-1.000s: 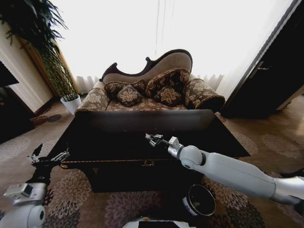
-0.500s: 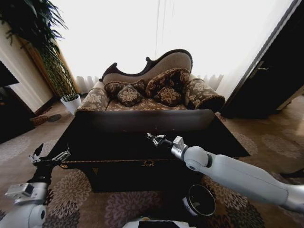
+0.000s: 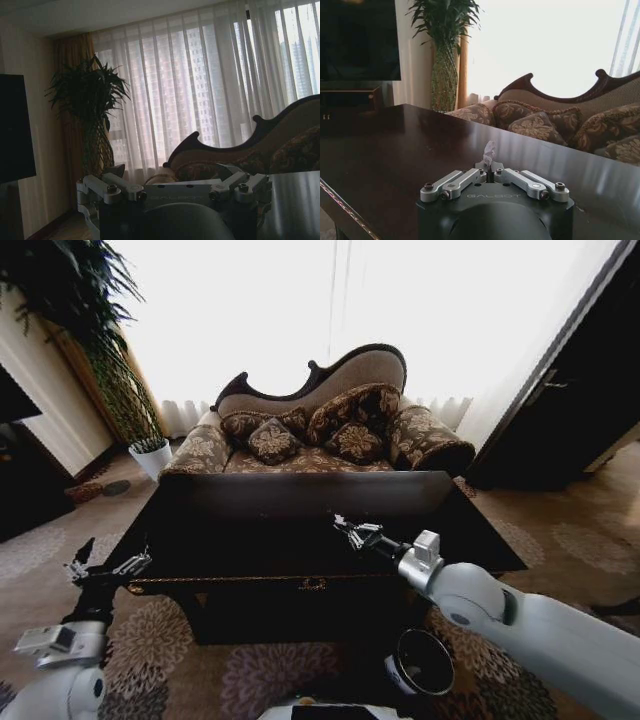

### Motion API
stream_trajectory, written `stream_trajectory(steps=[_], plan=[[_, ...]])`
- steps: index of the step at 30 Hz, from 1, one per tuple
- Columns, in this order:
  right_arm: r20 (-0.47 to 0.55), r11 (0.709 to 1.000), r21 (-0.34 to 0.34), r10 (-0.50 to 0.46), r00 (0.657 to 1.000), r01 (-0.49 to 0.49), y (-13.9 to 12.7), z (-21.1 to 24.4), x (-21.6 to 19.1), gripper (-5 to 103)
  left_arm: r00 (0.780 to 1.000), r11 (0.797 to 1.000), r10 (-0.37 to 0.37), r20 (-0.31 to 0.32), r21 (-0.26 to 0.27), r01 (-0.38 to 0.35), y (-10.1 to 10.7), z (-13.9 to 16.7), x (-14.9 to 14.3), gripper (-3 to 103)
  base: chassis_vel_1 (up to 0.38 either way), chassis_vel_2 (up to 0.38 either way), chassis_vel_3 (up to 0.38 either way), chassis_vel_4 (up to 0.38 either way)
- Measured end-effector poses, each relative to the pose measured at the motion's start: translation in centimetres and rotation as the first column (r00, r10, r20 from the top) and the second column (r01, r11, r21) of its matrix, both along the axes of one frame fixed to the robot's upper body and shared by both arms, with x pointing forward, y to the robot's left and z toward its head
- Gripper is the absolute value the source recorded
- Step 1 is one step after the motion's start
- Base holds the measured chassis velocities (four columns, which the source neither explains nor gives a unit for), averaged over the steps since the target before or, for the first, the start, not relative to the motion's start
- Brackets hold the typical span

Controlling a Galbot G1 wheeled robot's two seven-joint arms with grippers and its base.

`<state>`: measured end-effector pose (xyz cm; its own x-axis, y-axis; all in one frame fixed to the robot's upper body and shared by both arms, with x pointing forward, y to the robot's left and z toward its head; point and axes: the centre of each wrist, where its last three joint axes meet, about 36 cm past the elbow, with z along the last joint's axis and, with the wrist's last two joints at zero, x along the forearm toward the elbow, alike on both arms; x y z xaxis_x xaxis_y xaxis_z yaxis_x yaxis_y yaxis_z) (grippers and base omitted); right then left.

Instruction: Move to the front of the table and place the trash on the table into the trash bin.

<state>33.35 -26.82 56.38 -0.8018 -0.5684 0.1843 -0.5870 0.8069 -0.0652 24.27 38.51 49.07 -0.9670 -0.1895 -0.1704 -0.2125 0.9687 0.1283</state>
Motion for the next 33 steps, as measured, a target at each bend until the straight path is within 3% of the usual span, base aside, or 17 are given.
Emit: stream_trajectory(steps=[8, 14, 18, 22, 25, 29, 30, 33], plan=[[0.046, 0.985, 0.11, -0.141, 0.989, 0.136, -2.3, 0.0, -3.9, 2, 1.0, 1.0, -0.017, 0.015, 0.004, 0.017, 0.0, 0.5, 0.3, 100, 0.0, 0.0, 0.0, 0.0], [0.119, 0.947, 0.204, -0.277, 0.954, 0.249, -3.3, 0.1, -7.0, 2, 0.999, 1.0, -0.03, 0.016, 0.001, 0.03, -0.2, 0.5, 0.5, 100, 0.0, 0.0, 0.0, 0.0], [0.121, 0.899, 0.292, -0.373, 0.92, 0.326, -3.7, -0.4, -8.2, 2, 0.999, 0.999, -0.035, 0.016, 0.001, 0.035, -0.4, 0.5, 0.5, 100, 0.0, 0.0, 0.0, 0.0], [0.125, 0.87, 0.328, -0.427, 0.896, 0.369, -4.0, -1.4, -8.9, 2, 0.999, 0.999, -0.036, 0.014, 0.003, 0.036, -0.5, 0.6, 0.3, 100, 0.0, 0.0, 0.0, 0.0], [0.137, 0.852, 0.334, -0.467, 0.873, 0.404, -4.2, -2.6, -9.1, 2, 0.999, 0.999, -0.035, 0.012, 0.005, 0.035, -0.4, 0.6, 0.3, 100, 0.0, 0.0, 0.0, 0.0], [0.104, 0.792, 0.353, -0.563, 0.82, 0.499, -5.0, -6.5, -9.1, 2, 0.999, 0.999, -0.034, 0.012, 0.01, 0.034, -0.5, 0.8, 0.1, 100, 0.0, 0.0, 0.0, 0.0], [0.104, 0.792, 0.353, -0.563, 0.82, 0.499, -5.0, -6.5, -9.1, 2, 0.999, 0.999, -0.034, 0.012, 0.01, 0.034, -0.5, 0.8, 0.1, 100, 0.0, 0.0, 0.0, 0.0], [0.072, 0.751, 0.36, -0.614, 0.786, 0.553, -6.0, -9.3, -8.9, 2, 0.999, 0.999, -0.03, 0.01, 0.014, 0.03, -0.4, 0.9, -0.1, 100, 0.0, 0.0, 0.0, 0.0]])
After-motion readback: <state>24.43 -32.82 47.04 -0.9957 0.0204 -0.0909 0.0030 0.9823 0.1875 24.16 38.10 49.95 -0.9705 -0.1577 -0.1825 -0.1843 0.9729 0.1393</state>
